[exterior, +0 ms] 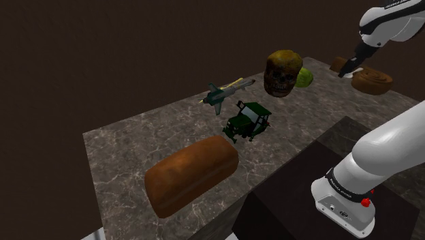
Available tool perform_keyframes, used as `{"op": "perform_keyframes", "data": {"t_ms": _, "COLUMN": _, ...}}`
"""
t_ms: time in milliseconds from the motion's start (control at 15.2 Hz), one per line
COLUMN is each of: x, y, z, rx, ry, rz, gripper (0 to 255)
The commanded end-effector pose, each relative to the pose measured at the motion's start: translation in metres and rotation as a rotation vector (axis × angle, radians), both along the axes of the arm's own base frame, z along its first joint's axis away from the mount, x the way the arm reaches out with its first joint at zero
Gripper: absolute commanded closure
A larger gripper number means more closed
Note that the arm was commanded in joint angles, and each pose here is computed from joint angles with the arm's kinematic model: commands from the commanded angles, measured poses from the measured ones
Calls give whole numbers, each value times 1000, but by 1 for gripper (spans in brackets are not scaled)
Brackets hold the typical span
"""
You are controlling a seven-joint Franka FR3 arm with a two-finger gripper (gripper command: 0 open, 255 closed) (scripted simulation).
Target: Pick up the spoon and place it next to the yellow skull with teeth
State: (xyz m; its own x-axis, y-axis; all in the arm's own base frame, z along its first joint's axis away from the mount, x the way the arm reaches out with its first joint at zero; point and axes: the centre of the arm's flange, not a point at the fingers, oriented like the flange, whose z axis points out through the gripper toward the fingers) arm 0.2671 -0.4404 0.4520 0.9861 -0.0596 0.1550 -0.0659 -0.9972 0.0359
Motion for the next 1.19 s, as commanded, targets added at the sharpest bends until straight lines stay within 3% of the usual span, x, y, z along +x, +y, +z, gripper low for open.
{"op": "perform_keyframes", "data": {"t_ms": 0, "x": -1, "y": 0, "z": -10, "rx": 0, "ry": 0, "rz": 0, "gripper": 255}}
{"op": "perform_keyframes", "data": {"t_ms": 1122, "x": -1, "y": 0, "z": -100, "rx": 0, "ry": 0, "rz": 0, "gripper": 255}}
